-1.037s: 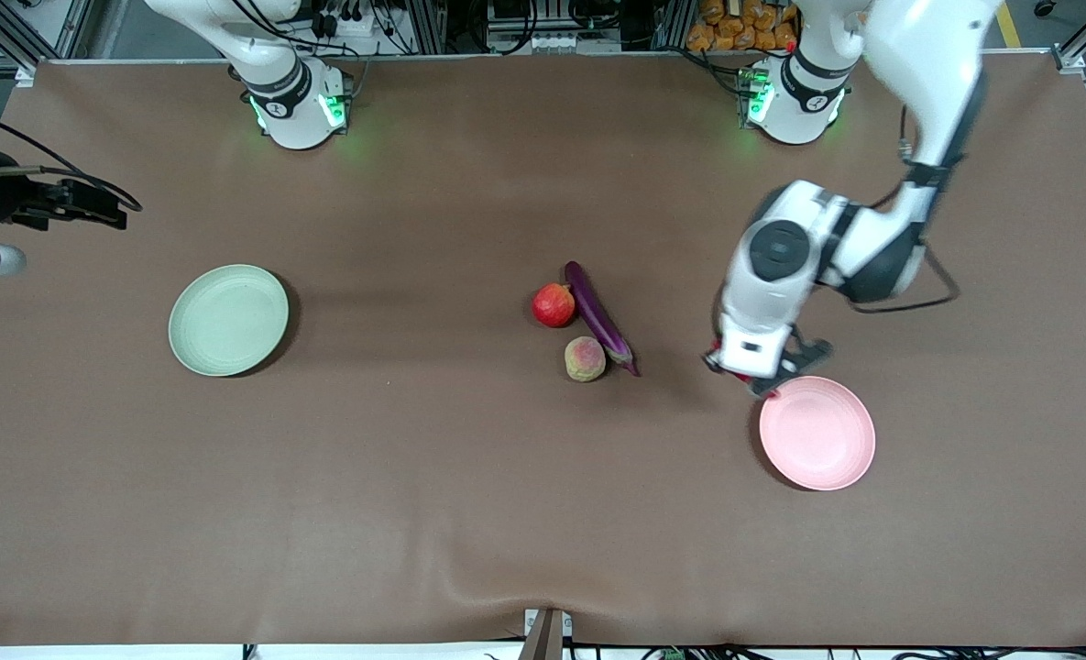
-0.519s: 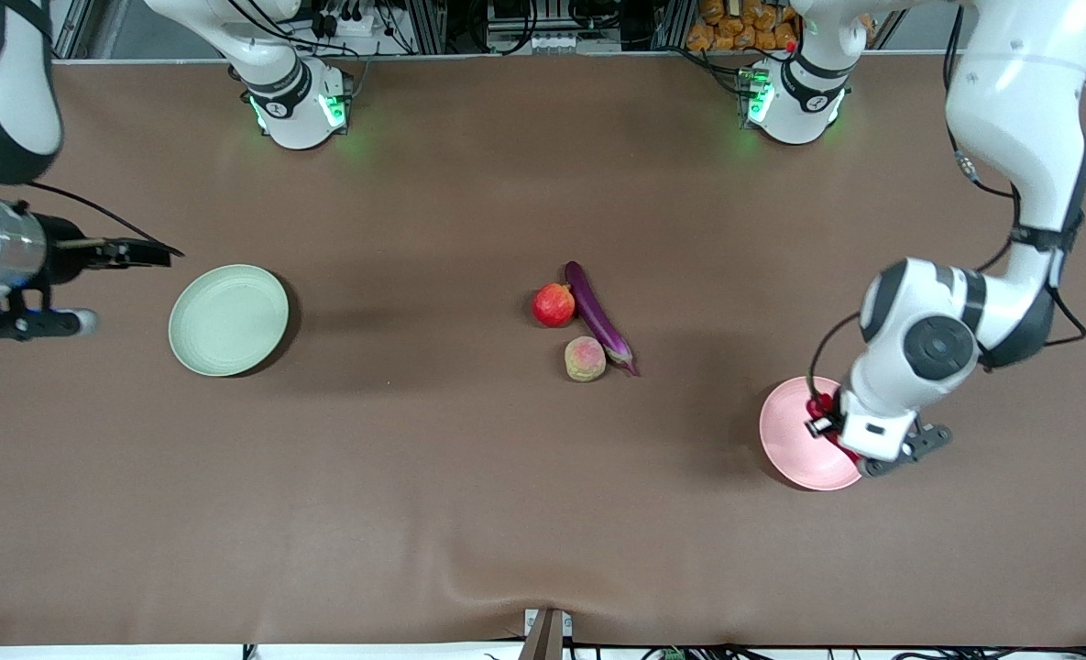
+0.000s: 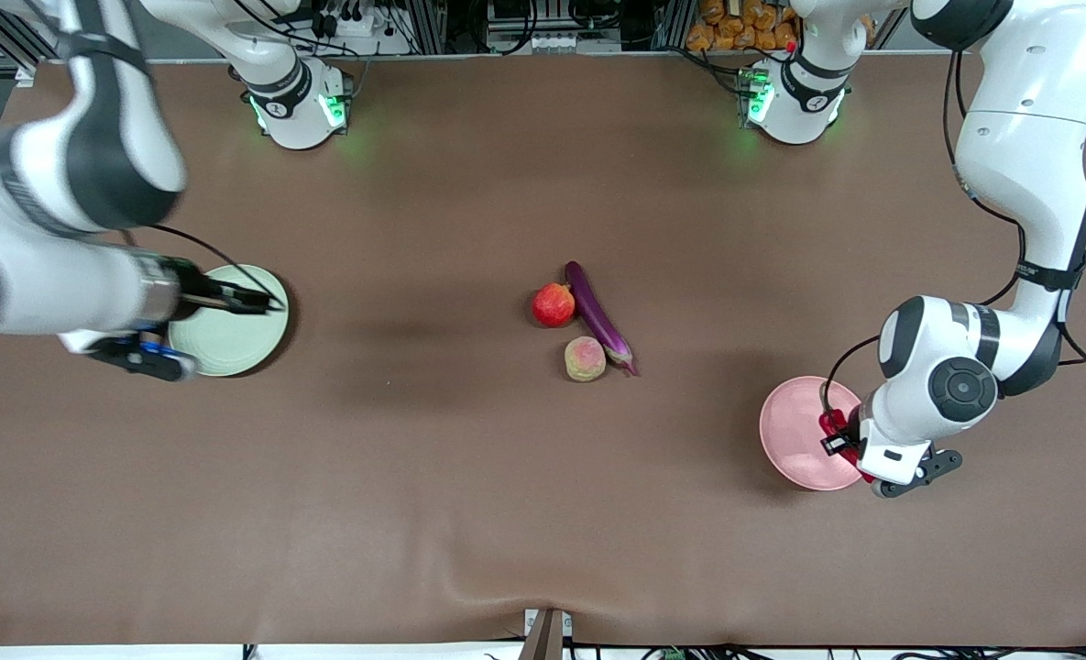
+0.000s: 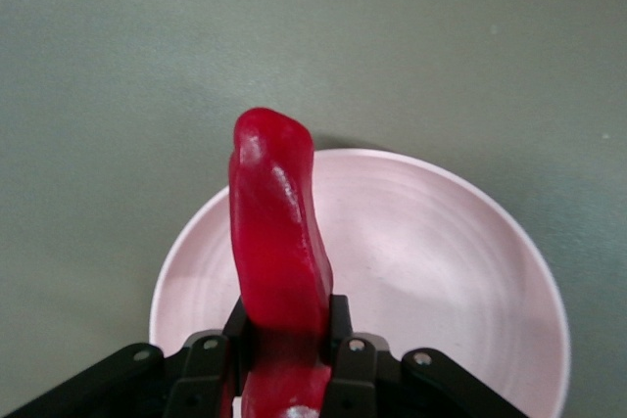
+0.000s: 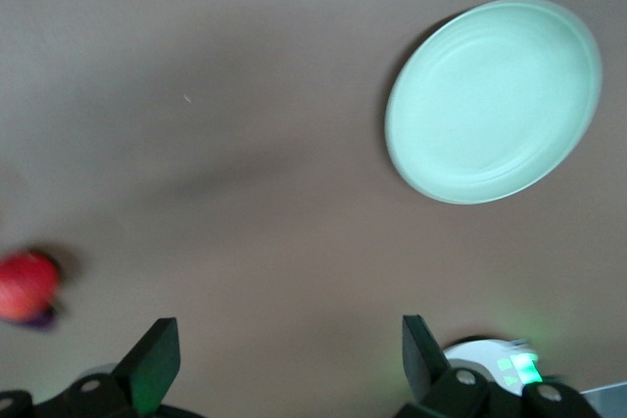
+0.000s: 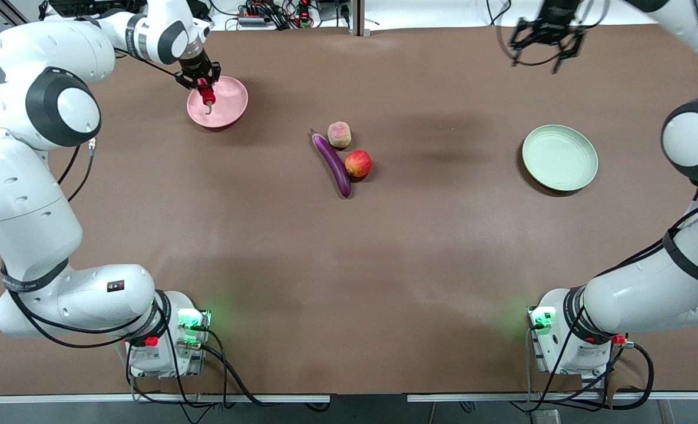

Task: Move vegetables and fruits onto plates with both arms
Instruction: 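Hold the chili over the pink plate while the right gripper reaches the apple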

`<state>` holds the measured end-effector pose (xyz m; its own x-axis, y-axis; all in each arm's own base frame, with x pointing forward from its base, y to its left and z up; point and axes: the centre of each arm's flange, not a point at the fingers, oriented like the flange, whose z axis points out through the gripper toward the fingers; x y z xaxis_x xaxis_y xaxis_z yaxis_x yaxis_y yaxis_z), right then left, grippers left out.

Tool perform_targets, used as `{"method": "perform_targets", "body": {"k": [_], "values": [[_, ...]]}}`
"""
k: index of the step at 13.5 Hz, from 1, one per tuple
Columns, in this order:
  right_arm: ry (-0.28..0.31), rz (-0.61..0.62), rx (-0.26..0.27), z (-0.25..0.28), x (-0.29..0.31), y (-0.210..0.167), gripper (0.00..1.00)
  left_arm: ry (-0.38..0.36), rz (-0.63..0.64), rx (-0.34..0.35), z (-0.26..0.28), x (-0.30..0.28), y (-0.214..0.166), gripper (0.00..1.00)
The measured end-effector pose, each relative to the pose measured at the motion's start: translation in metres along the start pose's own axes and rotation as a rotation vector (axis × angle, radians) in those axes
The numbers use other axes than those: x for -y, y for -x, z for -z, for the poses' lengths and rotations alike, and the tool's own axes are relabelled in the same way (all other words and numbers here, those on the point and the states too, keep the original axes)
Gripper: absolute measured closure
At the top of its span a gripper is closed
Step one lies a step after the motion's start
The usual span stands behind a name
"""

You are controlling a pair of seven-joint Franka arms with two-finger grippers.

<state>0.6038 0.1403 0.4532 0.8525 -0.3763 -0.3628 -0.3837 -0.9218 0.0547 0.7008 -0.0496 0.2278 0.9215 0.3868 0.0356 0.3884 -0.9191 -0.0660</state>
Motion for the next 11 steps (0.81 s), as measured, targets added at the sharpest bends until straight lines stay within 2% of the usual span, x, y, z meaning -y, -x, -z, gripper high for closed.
{"method": "perform_targets", "body": {"k": [3, 4, 5, 8, 11], "values": [[-0.084, -0.213, -0.023, -0.054, 0.078, 0.023, 0.00, 0.009, 0.002, 0.019, -0.004, 0.011, -0.004, 0.67], [-0.096, -0.267, -0.033, -0.072, 0.102, 0.036, 0.00, 0.005, 0.004, 0.030, -0.005, 0.012, -0.003, 0.67], [-0.101, -0.309, -0.039, -0.087, 0.124, 0.051, 0.00, -0.002, 0.003, 0.042, -0.007, 0.012, -0.002, 0.67], [-0.152, -0.382, -0.011, -0.130, 0.184, 0.089, 0.00, -0.022, -0.011, 0.074, -0.014, 0.015, 0.004, 0.67], [-0.222, -0.487, -0.041, -0.182, 0.228, 0.100, 0.00, -0.041, -0.037, 0.106, -0.020, 0.020, 0.008, 0.67]]}}
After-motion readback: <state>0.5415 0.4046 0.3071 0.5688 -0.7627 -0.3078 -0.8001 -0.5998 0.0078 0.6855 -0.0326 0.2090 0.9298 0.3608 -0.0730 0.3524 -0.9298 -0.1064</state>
